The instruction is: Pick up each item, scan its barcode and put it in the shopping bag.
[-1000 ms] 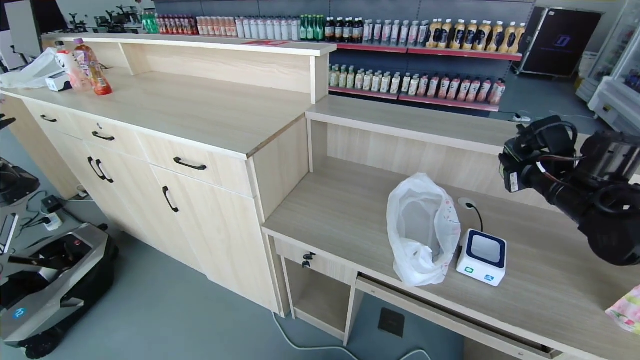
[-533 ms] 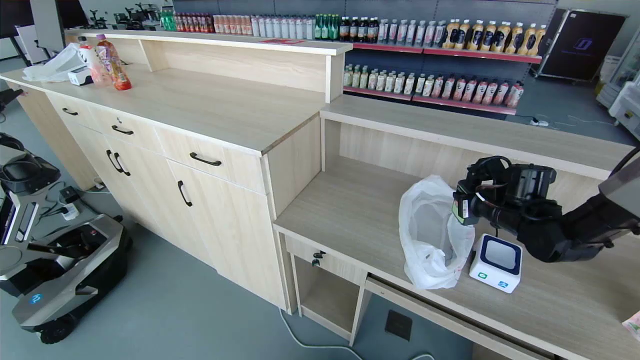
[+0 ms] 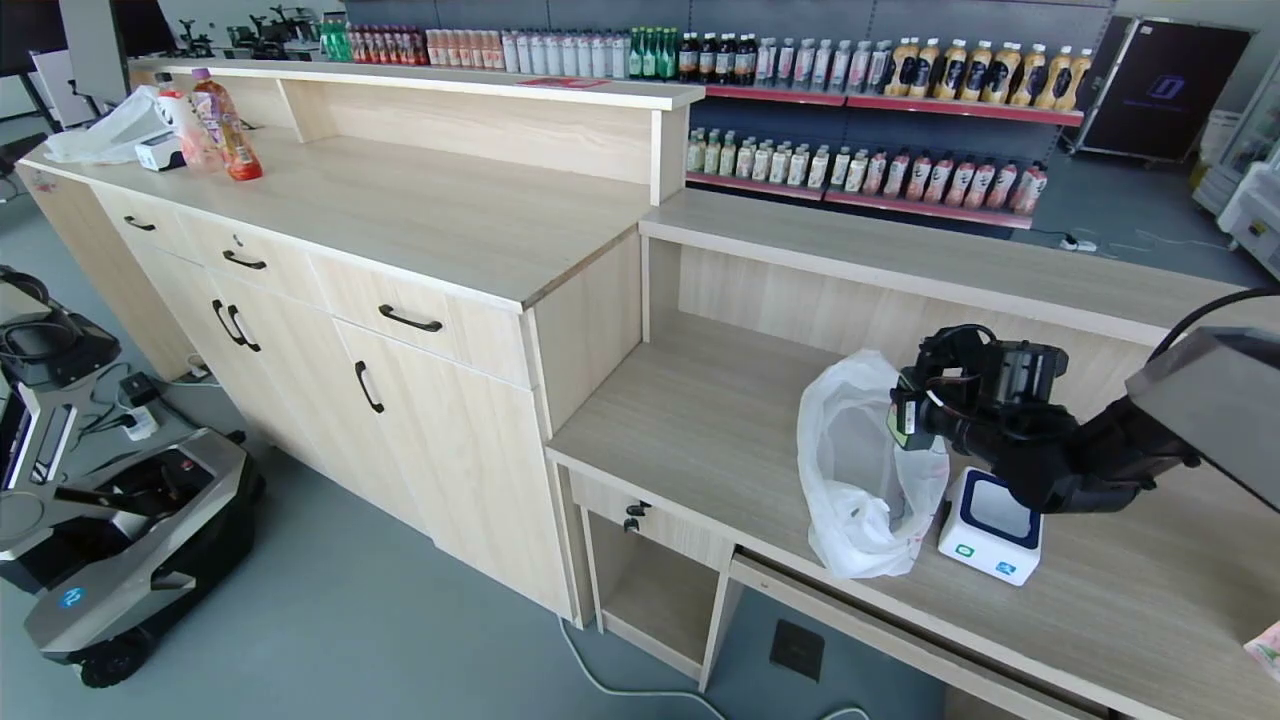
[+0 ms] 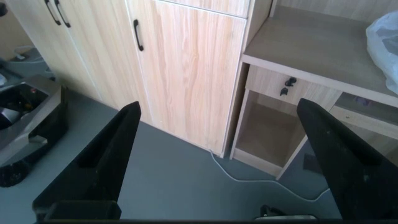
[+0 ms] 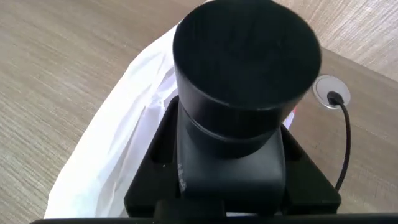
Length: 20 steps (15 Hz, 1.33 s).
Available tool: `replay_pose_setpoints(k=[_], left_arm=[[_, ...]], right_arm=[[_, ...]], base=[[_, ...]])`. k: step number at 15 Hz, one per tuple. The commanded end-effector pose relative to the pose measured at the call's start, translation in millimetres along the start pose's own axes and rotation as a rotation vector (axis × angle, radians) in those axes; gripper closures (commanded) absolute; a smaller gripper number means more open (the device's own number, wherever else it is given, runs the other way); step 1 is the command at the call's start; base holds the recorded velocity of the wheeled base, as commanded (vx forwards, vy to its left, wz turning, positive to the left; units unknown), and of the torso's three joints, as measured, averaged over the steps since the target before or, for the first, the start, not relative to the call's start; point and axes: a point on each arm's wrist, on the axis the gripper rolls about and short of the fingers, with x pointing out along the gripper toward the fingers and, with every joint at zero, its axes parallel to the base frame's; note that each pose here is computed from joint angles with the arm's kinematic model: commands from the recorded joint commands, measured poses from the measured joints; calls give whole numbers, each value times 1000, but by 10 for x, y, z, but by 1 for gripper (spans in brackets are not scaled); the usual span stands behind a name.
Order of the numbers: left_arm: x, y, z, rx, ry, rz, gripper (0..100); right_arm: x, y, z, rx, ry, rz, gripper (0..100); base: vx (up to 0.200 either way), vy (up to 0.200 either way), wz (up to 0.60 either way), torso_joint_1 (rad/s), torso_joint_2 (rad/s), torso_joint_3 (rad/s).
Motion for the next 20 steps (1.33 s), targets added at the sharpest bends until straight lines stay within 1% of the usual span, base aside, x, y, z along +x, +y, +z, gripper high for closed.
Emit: replay_pose_setpoints(k=[1,7,8,9,10,17,20], left_arm=[[0,0,0,0,0,0,0],[0,0,0,0,0,0,0],[0,0,0,0,0,0,0],[0,0,0,0,0,0,0],[0,0,0,0,0,0,0],[0,0,0,0,0,0,0],[0,0,0,0,0,0,0]], right_arm=[[134,16,-159,1,20,8,100],[409,66,-327,10,4,69,100],[470,107,-354,8,-6,104,100],[475,114,-352,8,-8,107,100],[562,154,-415,6,-14,113,100],[797,185,-572,5,-36,142,100],[827,190,-603,4,-12,147,100]], base=[[0,0,0,0,0,0],[0,0,0,0,0,0],[0,0,0,0,0,0],[0,0,0,0,0,0],[0,0,0,0,0,0],[0,0,0,0,0,0],[0,0,0,0,0,0]])
